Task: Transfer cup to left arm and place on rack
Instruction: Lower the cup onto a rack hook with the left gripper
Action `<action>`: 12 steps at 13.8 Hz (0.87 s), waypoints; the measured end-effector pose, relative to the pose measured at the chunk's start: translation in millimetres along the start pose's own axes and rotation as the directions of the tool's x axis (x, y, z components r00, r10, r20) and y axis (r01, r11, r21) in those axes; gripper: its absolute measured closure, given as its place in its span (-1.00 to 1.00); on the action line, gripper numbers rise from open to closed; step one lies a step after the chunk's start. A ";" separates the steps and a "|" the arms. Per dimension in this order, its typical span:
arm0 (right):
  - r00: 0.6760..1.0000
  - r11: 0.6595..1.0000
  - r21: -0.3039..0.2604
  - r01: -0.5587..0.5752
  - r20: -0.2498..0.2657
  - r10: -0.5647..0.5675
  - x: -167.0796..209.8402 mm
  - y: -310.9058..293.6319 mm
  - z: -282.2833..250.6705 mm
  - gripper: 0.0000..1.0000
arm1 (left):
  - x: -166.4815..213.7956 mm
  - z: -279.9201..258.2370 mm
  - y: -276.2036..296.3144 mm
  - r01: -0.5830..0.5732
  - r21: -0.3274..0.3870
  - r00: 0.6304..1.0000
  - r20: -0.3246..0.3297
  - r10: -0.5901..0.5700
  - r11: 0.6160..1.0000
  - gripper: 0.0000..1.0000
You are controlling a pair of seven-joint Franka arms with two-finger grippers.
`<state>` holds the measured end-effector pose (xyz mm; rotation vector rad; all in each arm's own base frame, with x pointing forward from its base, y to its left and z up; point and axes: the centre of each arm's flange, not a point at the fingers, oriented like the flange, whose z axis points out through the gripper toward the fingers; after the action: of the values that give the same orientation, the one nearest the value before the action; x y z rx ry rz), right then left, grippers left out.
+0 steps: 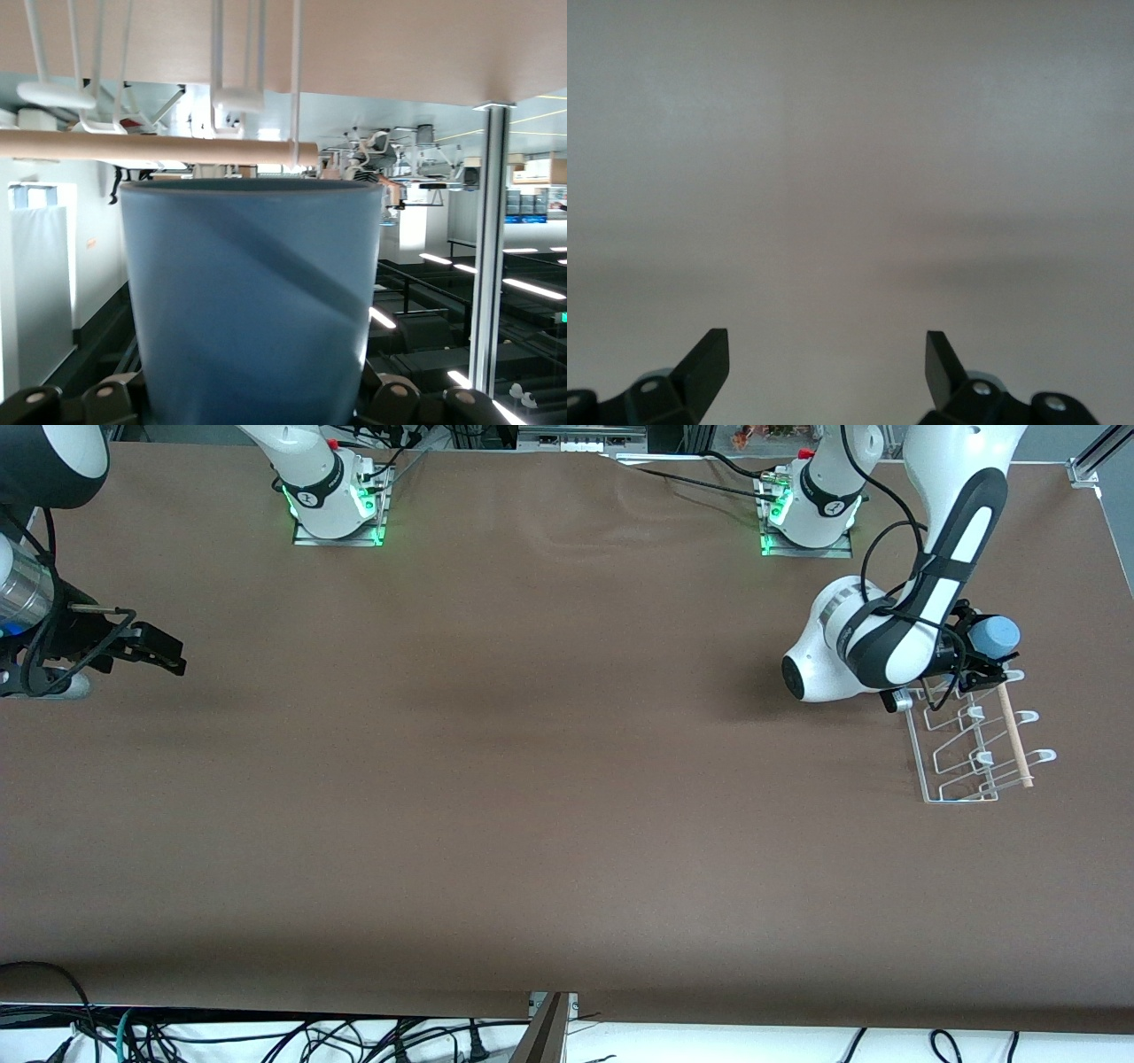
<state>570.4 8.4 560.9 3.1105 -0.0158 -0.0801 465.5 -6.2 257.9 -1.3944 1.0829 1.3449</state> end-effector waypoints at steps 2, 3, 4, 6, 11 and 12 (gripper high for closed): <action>1.000 1.000 -0.001 0.010 0.014 -0.010 -2.6 -5.4 -1.0 -0.97 | 4.3 11.8 -0.5 0.011 0.004 1.000 0.010 -0.011 1.000 -0.41; 1.000 1.000 -0.001 0.012 0.017 -0.012 -3.2 -6.8 -2.1 -0.96 | 6.2 16.1 -2.9 0.017 0.006 1.000 -0.003 -0.017 1.000 -0.41; 1.000 1.000 0.000 0.014 0.015 -0.014 -3.3 -7.8 -3.6 -0.96 | 8.1 18.2 -4.1 0.023 0.007 1.000 -0.017 -0.023 1.000 -0.41; 0.999 1.000 0.004 0.031 0.024 -0.031 -4.9 -18.0 -4.5 -0.97 | 14.5 18.6 -3.0 0.032 0.010 0.999 -0.027 -0.032 0.999 -0.41; 0.994 0.996 0.002 0.094 0.047 -0.094 -11.2 -58.7 -7.2 -0.97 | 38.6 18.5 2.6 0.044 0.021 0.999 -0.020 -0.044 0.999 -0.41; 0.994 0.996 0.002 0.094 0.053 -0.094 -11.6 -58.3 -7.6 -0.98 | 44.6 18.9 3.7 0.049 0.027 0.999 -0.016 -0.048 0.998 -0.41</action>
<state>559.7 67.1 567.3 3.1069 0.1294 -0.1653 459.0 11.0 213.0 -1.4046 1.0670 1.2821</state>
